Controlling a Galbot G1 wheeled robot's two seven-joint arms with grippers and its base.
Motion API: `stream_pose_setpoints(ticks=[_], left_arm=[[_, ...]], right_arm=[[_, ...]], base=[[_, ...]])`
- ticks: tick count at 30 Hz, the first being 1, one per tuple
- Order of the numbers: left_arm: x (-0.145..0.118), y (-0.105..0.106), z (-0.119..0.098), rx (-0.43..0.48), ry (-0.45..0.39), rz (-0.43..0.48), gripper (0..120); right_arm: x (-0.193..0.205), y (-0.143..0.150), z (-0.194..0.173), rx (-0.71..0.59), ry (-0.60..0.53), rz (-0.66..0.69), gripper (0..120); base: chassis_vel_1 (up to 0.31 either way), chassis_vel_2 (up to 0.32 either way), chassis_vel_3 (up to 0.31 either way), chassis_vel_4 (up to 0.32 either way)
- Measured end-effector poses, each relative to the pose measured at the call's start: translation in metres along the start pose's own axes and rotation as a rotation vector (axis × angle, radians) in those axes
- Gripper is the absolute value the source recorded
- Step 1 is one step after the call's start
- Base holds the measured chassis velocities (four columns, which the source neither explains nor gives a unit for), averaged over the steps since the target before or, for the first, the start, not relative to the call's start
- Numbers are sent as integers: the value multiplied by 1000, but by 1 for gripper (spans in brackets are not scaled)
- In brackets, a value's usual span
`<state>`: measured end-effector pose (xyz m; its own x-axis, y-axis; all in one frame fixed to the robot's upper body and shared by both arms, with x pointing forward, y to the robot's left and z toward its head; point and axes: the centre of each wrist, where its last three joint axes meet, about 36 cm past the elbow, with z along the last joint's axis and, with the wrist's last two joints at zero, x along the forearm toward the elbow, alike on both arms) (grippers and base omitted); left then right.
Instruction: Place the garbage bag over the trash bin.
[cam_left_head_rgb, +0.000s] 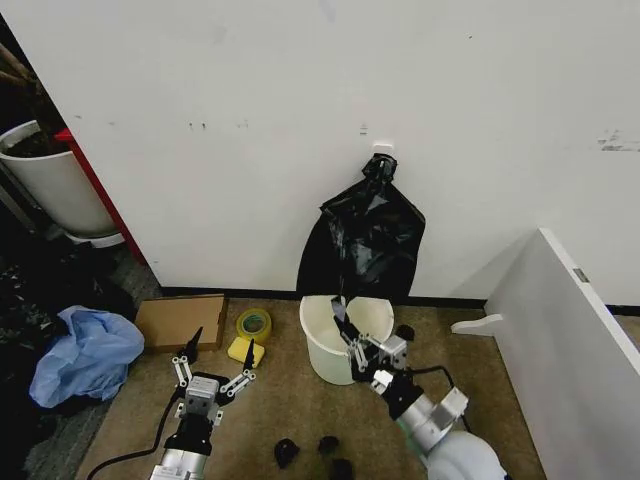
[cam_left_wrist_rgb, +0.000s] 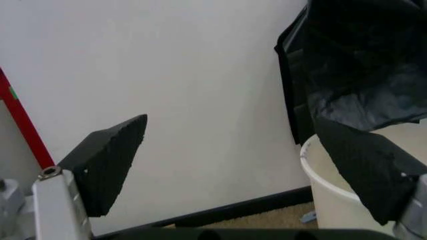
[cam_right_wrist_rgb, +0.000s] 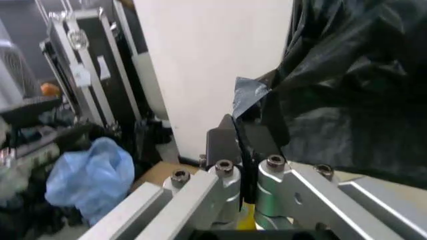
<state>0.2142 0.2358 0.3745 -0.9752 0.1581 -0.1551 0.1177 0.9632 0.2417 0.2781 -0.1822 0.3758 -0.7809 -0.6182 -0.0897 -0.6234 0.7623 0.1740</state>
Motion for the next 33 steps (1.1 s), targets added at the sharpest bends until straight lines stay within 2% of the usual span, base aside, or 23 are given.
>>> stream_pose_setpoints(ticks=[13, 33], left_arm=[[0, -1, 3, 2, 4, 2, 99], [-3, -3, 9, 17, 22, 11, 99]], right_arm=[[18, 8, 20, 71, 48, -14, 0], [7, 6, 26, 106, 31, 27, 0]], base=[[0, 0, 0, 0], [0, 0, 0, 0]])
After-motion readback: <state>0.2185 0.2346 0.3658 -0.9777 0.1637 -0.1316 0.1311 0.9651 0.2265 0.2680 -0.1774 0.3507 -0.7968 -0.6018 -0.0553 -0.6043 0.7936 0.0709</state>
